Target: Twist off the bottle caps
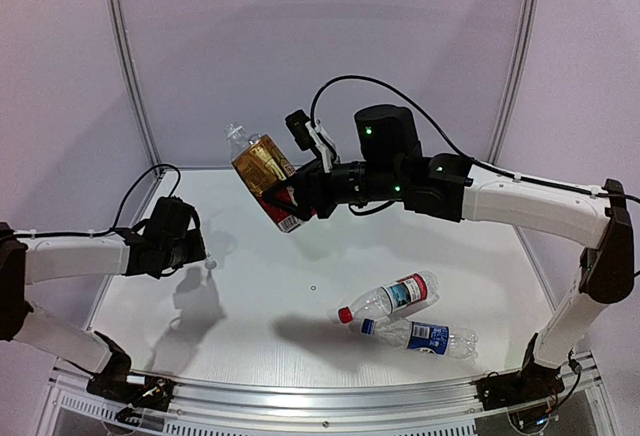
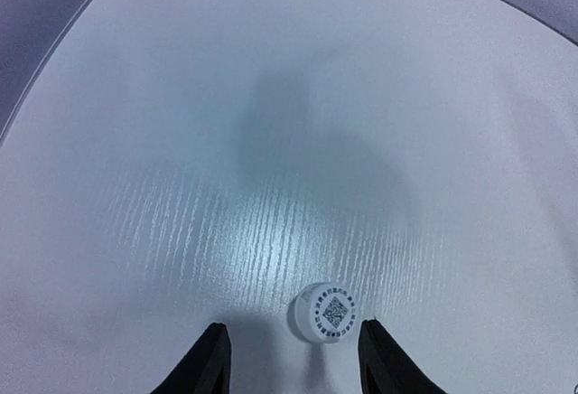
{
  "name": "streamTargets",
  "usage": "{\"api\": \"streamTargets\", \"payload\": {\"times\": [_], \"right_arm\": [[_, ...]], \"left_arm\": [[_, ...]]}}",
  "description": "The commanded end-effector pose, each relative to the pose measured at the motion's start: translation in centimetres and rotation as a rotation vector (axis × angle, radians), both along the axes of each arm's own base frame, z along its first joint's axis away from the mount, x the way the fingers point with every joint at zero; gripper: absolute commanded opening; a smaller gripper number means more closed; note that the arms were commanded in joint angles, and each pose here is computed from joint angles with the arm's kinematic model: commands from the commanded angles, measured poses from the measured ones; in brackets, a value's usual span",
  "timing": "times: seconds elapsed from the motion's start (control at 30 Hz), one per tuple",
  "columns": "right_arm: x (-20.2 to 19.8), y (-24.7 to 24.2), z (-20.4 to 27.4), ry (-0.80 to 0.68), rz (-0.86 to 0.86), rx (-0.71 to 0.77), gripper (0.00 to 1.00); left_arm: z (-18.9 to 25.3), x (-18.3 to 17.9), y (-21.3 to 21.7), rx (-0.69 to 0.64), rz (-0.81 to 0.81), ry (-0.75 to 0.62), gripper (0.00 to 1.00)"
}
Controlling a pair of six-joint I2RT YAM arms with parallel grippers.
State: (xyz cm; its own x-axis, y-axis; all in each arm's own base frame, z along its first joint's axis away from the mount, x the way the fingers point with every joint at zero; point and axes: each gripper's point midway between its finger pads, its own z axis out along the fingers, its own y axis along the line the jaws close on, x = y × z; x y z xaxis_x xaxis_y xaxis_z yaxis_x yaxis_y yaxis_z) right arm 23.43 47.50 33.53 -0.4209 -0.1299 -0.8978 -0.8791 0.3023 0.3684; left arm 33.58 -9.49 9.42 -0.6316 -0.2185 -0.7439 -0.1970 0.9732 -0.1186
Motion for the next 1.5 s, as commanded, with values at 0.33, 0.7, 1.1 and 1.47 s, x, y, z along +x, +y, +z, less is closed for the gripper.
{"api": "streamTargets", "payload": {"times": [0.33,0.7,1.1,1.47], "right_arm": [[0.4,0.1,0.5,0.003,-0.005,0.016,0.0],[1.5,0.9,0.7,0.01,-0.027,0.03,0.0],[0.7,1.9,1.9,0.008,0.043,0.082,0.0],[0.5,2.1,2.4,0.013,0.065,0.091,0.0]], "left_arm": [[6.2,-2.1,-0.4,-0.109,-0.059,-0.081,0.76],[25.9,-8.7,-5.4,-0.46,-0.566,-0.445,0.99],[35.8,-9.2,-9.6,-0.838,-0.73,-0.457,0.94],[35.9,-6.9,-13.2,-0.918,-0.763,-0.343,0.83]]}}
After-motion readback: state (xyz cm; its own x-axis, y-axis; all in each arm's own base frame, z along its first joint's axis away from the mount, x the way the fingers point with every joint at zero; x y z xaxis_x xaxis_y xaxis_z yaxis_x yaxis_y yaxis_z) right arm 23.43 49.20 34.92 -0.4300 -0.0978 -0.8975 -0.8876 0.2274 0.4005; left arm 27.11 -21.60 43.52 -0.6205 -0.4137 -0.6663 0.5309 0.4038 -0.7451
